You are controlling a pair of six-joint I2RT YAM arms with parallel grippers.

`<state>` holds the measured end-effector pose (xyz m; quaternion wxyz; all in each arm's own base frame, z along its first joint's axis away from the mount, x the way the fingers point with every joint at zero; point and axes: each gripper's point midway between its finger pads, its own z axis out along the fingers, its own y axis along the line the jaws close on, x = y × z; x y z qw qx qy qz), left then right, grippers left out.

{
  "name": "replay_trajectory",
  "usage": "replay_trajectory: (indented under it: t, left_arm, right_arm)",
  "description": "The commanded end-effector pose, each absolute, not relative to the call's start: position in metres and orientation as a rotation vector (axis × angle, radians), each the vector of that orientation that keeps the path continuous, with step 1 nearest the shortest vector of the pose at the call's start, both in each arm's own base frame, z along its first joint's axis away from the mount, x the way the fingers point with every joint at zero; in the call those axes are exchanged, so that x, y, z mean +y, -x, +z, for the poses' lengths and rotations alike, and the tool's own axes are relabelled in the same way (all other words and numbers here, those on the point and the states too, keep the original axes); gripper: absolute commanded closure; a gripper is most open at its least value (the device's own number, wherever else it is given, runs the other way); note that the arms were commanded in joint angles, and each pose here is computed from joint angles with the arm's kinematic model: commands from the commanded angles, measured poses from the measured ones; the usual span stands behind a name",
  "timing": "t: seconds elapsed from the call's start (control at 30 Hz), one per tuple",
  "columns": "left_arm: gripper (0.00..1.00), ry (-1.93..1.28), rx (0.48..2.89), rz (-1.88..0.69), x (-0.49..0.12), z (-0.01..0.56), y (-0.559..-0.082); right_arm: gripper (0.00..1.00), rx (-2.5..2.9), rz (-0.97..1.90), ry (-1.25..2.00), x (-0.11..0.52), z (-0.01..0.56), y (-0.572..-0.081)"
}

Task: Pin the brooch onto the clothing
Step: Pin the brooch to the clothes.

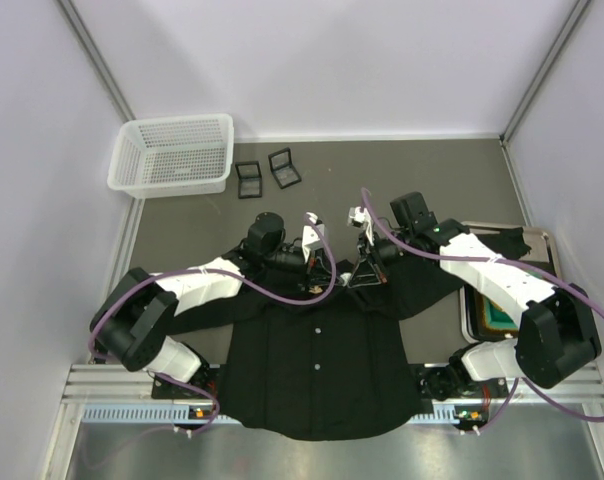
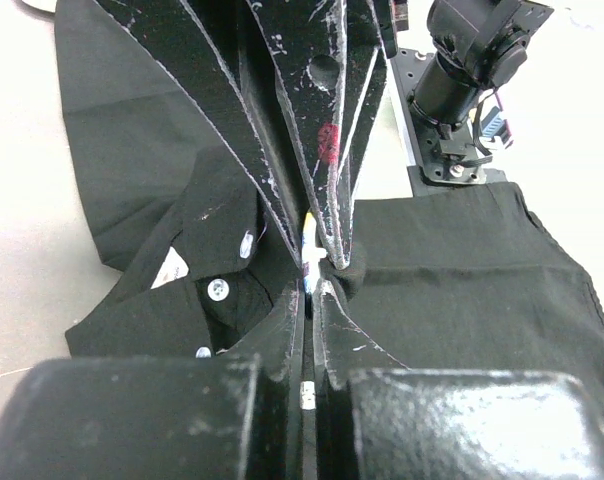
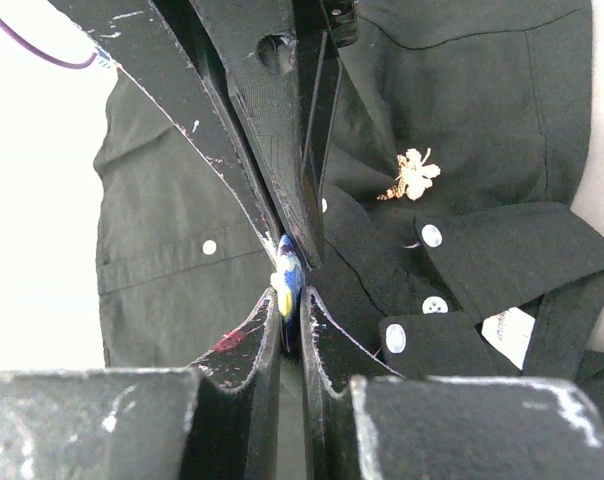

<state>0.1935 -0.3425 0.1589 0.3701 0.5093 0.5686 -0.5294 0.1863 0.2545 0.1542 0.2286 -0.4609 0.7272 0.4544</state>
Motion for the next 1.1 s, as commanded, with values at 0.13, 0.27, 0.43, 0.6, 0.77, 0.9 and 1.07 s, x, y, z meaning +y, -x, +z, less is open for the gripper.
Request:
replay_trajectory:
  t: [0.13,0.27,0.43,0.6,0.77,0.9,1.07]
  left_arm:
    - [1.0,-1.39,1.262,-1.307,-0.351,0.184,-0.189]
    - [1.0,-1.381,1.253,-1.316,-0.351,0.187,-0.188]
    - [1.0,-1.351,1.264,-1.358,-0.35,0.188,-0.185]
    - [1.0,-1.318,1.265,-1.402,-0.347,0.19,-0.183]
    - [1.0,-1.326,1.249,-1.409,-0.347,0.192,-0.181]
    - [1.0,-1.327,1.244,-1.407,-0.347,0.193,-0.181]
    - [1.0,-1.326,1.244,-1.403,-0.346,0.192,-0.181]
  right_arm:
    - [0.88,2.013,1.262,1.2,0.266,0.172,-0.199]
    - [0.86,2.016,1.244,1.17,0.266,0.174,-0.204]
    - [0.82,1.965,1.229,1.161,0.265,0.175,-0.203]
    - [0.82,1.884,1.239,1.165,0.266,0.18,-0.199]
    - [0.82,1.883,1.224,1.131,0.265,0.181,-0.204]
    - [0.8,1.93,1.215,1.055,0.263,0.18,-0.213]
    - [0.83,1.946,1.201,1.019,0.261,0.177,-0.216]
